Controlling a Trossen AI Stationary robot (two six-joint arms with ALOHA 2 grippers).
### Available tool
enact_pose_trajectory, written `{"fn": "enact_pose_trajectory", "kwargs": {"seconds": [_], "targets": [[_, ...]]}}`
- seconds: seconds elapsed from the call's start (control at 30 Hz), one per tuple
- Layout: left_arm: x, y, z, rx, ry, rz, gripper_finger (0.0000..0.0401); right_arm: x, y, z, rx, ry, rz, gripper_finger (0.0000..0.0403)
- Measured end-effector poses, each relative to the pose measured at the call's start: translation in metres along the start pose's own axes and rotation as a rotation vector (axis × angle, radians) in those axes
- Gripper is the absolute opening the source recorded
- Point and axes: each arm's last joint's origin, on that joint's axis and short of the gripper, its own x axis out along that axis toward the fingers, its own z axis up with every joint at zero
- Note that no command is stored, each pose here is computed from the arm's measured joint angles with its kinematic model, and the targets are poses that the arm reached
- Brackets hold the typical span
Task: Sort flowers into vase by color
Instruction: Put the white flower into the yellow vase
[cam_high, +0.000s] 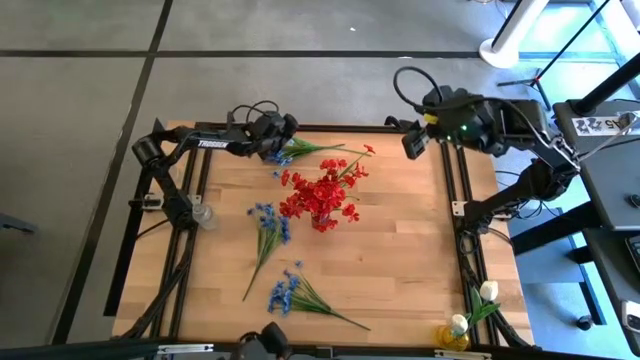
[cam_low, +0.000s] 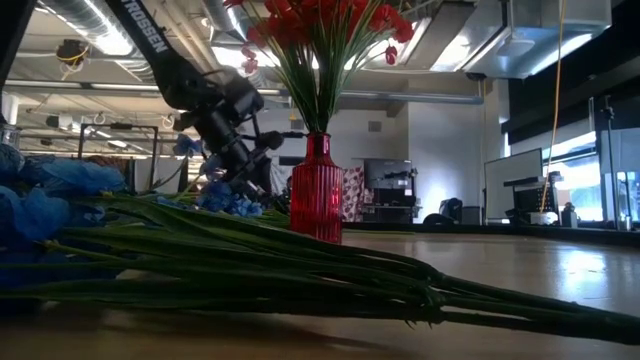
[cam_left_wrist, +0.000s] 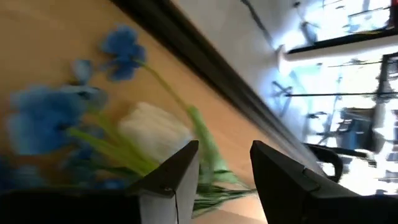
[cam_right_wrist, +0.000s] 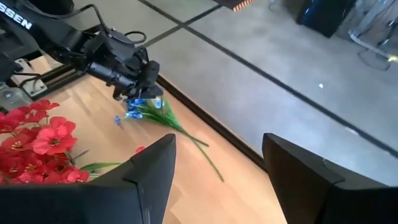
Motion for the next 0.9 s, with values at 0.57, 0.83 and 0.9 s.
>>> {"fn": "enact_pose_trajectory", "kwargs": {"seconds": [0.57,0.83,0.9], "targets": [[-0.062,-0.015,-0.004,0.263,0.061,-0.009,0.0141,0.007,-0.004,0.002,0.031,0.055,0.073,0.0239],[-0.014,-0.033,-0.011,0.097,0.076,-0.098,0.0141,0.008,-0.004,0.003,0.039,0.048,0.068,0.0239],[-0.001,-0.036,-0.016,0.069,0.089,-0.083,0.0141,0.008,-0.004,0.003,0.040,0.049,0.071,0.0239]]}}
